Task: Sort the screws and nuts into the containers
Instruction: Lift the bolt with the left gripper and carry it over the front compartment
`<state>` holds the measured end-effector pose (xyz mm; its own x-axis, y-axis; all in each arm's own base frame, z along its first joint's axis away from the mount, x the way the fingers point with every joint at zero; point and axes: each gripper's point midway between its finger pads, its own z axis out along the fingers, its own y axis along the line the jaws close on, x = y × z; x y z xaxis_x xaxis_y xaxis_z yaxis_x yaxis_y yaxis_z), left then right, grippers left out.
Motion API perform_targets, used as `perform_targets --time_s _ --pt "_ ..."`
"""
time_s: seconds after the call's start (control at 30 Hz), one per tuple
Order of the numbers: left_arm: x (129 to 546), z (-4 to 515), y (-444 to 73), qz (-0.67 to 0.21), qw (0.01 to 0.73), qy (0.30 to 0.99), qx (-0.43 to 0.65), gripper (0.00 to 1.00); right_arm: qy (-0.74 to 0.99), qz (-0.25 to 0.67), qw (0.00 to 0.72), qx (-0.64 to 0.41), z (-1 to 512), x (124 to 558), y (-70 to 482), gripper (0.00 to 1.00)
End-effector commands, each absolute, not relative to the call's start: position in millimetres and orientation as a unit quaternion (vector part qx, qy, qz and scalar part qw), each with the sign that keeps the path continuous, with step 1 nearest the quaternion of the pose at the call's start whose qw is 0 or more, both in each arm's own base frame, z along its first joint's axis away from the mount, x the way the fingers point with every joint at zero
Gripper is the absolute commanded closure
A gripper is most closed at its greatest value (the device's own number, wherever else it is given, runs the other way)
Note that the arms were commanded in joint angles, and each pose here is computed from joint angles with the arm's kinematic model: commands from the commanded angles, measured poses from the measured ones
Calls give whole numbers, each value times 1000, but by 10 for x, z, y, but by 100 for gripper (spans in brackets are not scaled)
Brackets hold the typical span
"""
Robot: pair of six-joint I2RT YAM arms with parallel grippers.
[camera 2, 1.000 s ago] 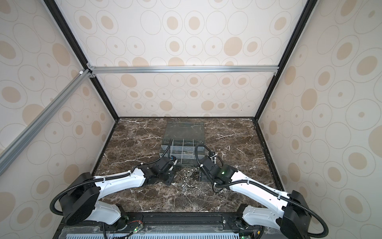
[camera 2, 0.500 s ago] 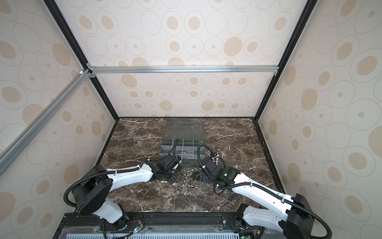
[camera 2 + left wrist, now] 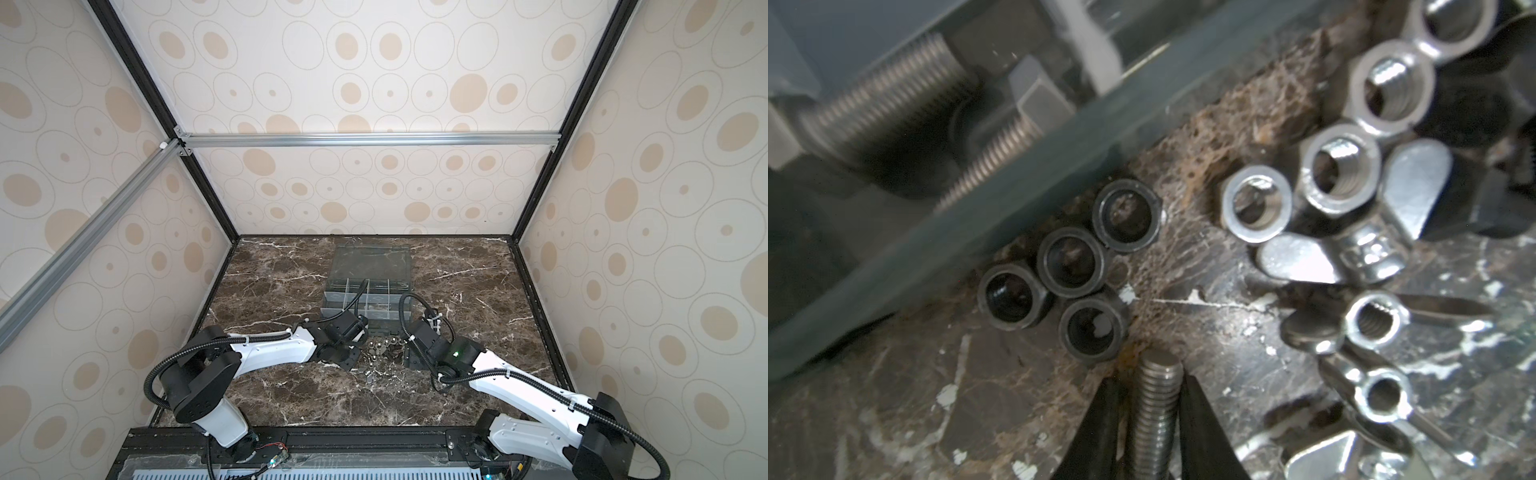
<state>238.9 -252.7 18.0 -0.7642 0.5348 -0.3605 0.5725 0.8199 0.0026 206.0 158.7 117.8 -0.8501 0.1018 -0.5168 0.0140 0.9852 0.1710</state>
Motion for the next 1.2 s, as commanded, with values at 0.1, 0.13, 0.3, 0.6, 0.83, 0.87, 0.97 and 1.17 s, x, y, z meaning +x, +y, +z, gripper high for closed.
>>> perform_targets --time_s 0.1,0.13,0.3,0.6,0.83,0.87,0.97,1.17 --pt "2359 165 -2529 -39 168 936 305 83 958 67 276 34 1130 2028 1490 24" --pt "2363 175 -2529 -39 170 937 304 84 958 67 276 34 1133 2030 1488 24" --pt "2363 225 -2511 -44 180 938 294 89 957 65 281 29 1163 2044 1488 24" --pt "2622 981 -2529 -50 296 912 280 92 955 61 288 28 1196 2051 1459 24" --pt "3031 1436 -2445 41 361 875 321 91 953 55 297 26 1268 2092 1453 24" --pt "3085 1471 -2447 53 366 869 328 91 953 54 298 26 1274 2093 1450 24" --pt "3237 1509 -2481 75 376 856 347 91 953 57 295 29 1273 2090 1461 24" --pt "3448 1373 -2557 70 367 853 365 92 955 59 287 37 1267 2053 1447 24"
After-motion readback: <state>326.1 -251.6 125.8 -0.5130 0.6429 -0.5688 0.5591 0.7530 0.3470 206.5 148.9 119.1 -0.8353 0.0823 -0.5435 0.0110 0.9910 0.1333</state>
